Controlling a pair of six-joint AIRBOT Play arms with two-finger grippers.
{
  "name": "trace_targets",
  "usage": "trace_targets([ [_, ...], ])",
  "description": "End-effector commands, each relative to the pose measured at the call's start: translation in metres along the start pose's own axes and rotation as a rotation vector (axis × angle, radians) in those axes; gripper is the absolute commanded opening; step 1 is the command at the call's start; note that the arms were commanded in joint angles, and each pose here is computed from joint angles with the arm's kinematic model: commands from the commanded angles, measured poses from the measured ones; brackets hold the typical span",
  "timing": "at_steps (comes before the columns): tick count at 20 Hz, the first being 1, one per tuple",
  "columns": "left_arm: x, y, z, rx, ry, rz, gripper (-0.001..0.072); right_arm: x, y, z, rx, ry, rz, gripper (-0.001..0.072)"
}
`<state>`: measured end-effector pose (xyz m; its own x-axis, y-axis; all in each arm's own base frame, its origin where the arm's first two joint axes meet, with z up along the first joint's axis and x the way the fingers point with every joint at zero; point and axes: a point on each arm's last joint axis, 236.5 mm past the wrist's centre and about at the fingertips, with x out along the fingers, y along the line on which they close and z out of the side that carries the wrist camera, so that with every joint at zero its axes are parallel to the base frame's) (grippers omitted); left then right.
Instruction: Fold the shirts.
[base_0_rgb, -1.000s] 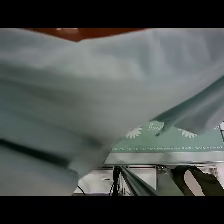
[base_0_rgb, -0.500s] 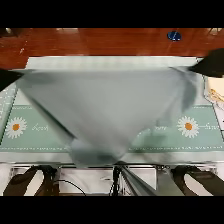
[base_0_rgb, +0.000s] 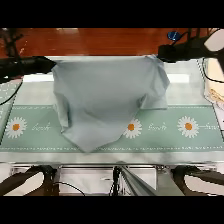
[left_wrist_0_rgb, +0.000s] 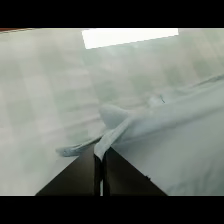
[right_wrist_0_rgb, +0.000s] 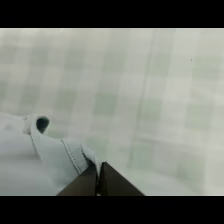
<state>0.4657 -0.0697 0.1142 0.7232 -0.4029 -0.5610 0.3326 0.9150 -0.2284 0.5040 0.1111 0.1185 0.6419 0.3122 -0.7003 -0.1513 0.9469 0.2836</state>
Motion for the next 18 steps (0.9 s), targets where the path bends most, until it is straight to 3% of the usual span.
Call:
trace_targets([
  [1, 0.045, 0.039, -0.012, -0.005, -0.016, 0.097, 0.0023, 0.048, -0.020, 0.006, 0.016, -0.050, -0.031, 0.0017],
  [6, 0.078, 0.041, -0.053, -0.092, 0.089, 0.046, 0.0051, 0.102, -0.041, -0.026, 0.044, 0.032, -0.055, 0.0018],
  [7, 0.079, 0.040, -0.056, -0.097, 0.100, 0.036, 0.0188, 0.104, -0.042, -0.027, 0.044, 0.034, -0.056, 0.0018],
  [8, 0.075, 0.038, -0.056, -0.098, 0.109, 0.024, 0.0369, 0.103, -0.042, -0.025, 0.043, 0.026, -0.057, 0.0018],
  [10, 0.054, 0.028, -0.053, -0.103, 0.143, -0.034, 0.0564, 0.095, -0.041, -0.016, 0.034, -0.001, -0.056, 0.0018],
  [15, -0.059, 0.001, -0.095, -0.428, 0.433, -0.165, 0.0530, 0.055, -0.060, 0.015, 0.058, -0.086, -0.081, 0.0018],
  [18, -0.104, -0.049, -0.151, -0.479, 0.559, -0.236, 0.0533, 0.045, -0.072, 0.015, 0.077, -0.080, -0.096, 0.0018],
])
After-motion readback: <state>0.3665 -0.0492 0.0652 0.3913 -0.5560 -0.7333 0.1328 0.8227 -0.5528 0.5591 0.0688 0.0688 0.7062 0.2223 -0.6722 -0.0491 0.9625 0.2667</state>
